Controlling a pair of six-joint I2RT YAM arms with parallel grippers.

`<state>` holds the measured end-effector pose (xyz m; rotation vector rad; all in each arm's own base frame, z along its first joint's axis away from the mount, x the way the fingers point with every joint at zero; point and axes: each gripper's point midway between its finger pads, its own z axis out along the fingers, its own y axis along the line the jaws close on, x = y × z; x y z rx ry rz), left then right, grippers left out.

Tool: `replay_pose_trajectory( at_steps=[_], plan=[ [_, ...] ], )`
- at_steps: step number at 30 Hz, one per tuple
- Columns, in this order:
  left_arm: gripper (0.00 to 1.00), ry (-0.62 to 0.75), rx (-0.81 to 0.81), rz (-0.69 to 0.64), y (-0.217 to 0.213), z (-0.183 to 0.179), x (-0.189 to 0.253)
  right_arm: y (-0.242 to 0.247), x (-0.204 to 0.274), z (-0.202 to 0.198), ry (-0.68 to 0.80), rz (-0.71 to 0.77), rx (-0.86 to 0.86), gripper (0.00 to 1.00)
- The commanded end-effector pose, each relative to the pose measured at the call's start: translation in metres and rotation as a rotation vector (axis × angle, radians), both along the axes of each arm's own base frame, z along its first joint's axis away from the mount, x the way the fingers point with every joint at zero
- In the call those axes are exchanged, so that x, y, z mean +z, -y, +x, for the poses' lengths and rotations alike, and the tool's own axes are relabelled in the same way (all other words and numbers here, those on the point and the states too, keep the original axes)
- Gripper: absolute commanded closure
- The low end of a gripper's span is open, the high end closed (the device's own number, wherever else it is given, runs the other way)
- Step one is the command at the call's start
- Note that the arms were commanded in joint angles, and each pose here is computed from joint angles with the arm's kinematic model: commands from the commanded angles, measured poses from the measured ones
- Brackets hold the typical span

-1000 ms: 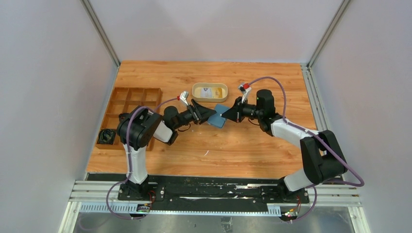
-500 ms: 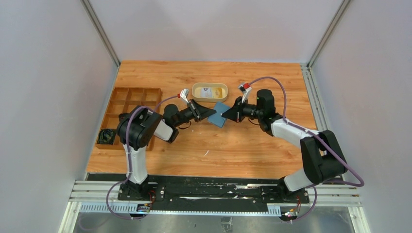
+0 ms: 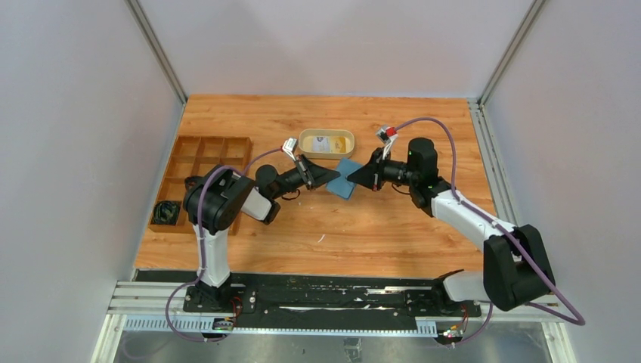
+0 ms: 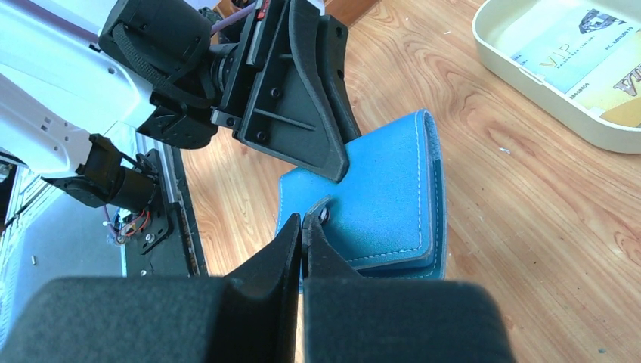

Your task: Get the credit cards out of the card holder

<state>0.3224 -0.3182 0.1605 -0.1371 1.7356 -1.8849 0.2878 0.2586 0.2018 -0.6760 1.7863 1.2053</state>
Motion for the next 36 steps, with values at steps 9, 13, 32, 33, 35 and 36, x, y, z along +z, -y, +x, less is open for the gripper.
replay_pose_trajectory(
  at_steps=[9, 13, 32, 33, 35, 36],
  plan=[
    [1.00, -0.081, 0.097, 0.109, -0.016, 0.016, -0.051, -0.010, 0.080, -0.058, 0.149, 0.209, 0.336, 1.00],
    [1.00, -0.088, 0.110, 0.125, -0.018, 0.018, -0.053, -0.009, 0.090, -0.062, 0.168, 0.199, 0.344, 1.00],
    [1.00, 0.073, 0.165, 0.305, -0.024, 0.022, -0.021, 0.027, 0.016, 0.026, -0.006, -0.132, -0.342, 0.36],
    [1.00, 0.090, 0.168, 0.309, -0.024, 0.021, -0.015, 0.024, 0.008, 0.031, -0.033, -0.128, -0.361, 0.36],
    [1.00, 0.094, 0.171, 0.301, -0.024, 0.021, -0.010, 0.020, -0.002, 0.036, -0.074, -0.118, -0.394, 0.36],
    [1.00, 0.093, 0.171, 0.294, -0.024, 0.021, -0.009, 0.017, -0.008, 0.038, -0.092, -0.119, -0.406, 0.36]
  ],
)
